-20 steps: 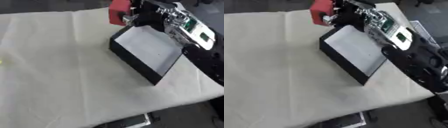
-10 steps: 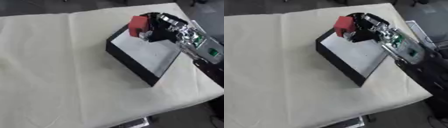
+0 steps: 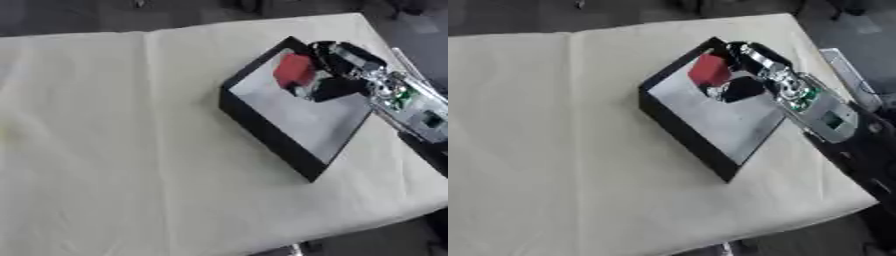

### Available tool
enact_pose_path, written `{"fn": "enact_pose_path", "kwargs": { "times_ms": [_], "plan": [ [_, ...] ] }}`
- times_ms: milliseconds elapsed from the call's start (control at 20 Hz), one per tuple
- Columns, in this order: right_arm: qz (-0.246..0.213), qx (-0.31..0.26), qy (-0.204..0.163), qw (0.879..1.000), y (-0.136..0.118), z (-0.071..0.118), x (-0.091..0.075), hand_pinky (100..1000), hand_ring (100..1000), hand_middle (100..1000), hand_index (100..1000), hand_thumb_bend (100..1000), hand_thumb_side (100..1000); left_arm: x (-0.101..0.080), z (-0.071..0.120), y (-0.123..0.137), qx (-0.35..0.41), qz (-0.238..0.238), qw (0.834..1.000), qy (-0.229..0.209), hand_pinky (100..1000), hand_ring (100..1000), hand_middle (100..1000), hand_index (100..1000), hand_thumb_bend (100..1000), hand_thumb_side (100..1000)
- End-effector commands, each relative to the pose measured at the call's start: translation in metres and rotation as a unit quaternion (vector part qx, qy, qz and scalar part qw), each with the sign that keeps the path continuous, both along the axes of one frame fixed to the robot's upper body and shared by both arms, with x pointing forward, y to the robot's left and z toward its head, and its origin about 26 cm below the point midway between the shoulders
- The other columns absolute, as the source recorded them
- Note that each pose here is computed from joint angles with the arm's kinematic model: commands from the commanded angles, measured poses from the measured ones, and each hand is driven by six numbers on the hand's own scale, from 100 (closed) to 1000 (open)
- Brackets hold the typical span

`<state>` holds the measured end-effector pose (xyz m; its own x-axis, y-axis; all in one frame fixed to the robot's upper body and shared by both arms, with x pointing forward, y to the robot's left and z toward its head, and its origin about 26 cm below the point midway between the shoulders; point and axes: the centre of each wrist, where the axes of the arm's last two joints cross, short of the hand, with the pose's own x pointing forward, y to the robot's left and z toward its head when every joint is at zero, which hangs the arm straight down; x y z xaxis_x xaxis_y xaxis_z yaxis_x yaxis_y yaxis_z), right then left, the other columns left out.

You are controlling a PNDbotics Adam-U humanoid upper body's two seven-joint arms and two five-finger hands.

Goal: Pick up the objects with one hand, pass them to the other hand, and then place them into the box on the other side of the table.

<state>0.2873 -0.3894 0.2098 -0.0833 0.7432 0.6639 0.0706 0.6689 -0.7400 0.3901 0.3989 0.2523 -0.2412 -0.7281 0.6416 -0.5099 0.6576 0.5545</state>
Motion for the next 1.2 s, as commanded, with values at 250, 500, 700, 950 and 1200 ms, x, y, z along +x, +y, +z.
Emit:
{"fn": "enact_pose_path", "kwargs": {
  "times_ms": [250, 500, 700, 950, 1200],
  "plan": [
    [-0.023, -0.157, -0.019, 0.987, -0.016, 0.017, -0.003, 976, 975, 939, 1000, 460, 160, -0.009, 0.022, 0.017, 0.015, 0.033, 0.999, -0.024, 740, 695, 698, 830, 284, 459],
    [-0.019, -0.172, -0.03, 0.985, -0.018, 0.018, -0.004, 995, 1000, 995, 1000, 575, 201, -0.009, 0.023, 0.021, 0.016, 0.043, 0.999, -0.023, 741, 694, 692, 829, 291, 458],
    [-0.025, -0.145, -0.065, 0.987, -0.016, 0.023, -0.006, 995, 1000, 990, 1000, 487, 149, -0.008, 0.024, 0.023, 0.02, 0.043, 0.999, -0.021, 742, 694, 686, 828, 294, 455],
    [-0.004, 0.029, -0.172, 0.985, 0.008, 0.039, -0.015, 1000, 1000, 999, 1000, 100, 204, -0.003, 0.036, 0.029, 0.049, 0.039, 0.998, -0.006, 760, 713, 711, 849, 318, 446],
    [0.049, 0.139, -0.244, 0.958, 0.021, 0.05, -0.017, 1000, 1000, 1000, 1000, 172, 137, 0.014, 0.052, 0.044, 0.092, -0.008, 0.993, 0.077, 807, 763, 758, 886, 379, 464]
  ]
}}
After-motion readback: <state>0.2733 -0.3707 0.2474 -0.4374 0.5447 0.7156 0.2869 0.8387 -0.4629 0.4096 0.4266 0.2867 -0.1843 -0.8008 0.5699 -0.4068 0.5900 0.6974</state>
